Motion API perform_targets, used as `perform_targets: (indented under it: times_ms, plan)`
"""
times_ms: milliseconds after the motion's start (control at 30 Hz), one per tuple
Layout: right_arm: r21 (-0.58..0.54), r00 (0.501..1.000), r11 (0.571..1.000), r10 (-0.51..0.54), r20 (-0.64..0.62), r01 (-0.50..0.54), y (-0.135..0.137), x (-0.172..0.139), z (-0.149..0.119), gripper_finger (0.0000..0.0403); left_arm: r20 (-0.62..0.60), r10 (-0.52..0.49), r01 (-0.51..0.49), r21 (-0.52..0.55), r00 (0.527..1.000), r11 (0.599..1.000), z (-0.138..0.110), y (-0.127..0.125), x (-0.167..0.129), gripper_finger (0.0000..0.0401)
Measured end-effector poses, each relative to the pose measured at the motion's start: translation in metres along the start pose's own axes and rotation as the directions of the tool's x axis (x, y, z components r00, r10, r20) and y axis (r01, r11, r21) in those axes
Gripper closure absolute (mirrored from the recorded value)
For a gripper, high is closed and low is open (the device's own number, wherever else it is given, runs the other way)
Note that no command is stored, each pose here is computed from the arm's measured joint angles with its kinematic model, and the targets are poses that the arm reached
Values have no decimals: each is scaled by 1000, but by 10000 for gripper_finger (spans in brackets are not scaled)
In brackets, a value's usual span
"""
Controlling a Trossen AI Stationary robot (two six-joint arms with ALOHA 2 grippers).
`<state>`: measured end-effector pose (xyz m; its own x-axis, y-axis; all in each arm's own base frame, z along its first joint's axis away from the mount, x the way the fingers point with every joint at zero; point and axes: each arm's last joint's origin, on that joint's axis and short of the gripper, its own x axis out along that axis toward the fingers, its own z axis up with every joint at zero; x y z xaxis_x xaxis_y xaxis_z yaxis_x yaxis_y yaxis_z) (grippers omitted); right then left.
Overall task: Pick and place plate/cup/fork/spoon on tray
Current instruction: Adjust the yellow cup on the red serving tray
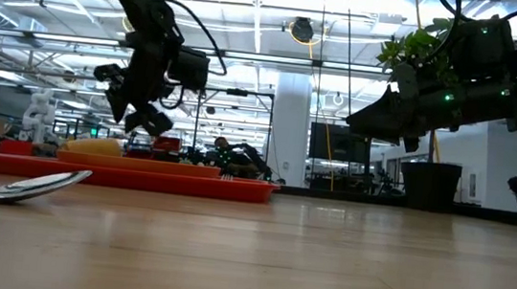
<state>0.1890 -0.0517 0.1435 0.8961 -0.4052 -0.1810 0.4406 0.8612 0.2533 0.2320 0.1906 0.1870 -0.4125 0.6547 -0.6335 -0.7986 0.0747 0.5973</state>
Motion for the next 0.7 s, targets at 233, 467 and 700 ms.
perform_targets:
  times_ms: [233, 467, 700]
  plan:
    - [4, 1000, 1000, 2, 6, -2, 0, 0, 1, 266, 69, -5, 13, -107, 998, 994, 23, 6, 20, 254]
    - [2, 1000, 1000, 2, 5, -2, 0, 0, 1, 266, -14, 19, -21, -144, 1000, 989, 27, 20, 50, 254]
    - [1, 1000, 1000, 2, 4, -2, 0, 0, 0, 266, -38, 28, -32, -124, 999, 992, 27, 24, 54, 254]
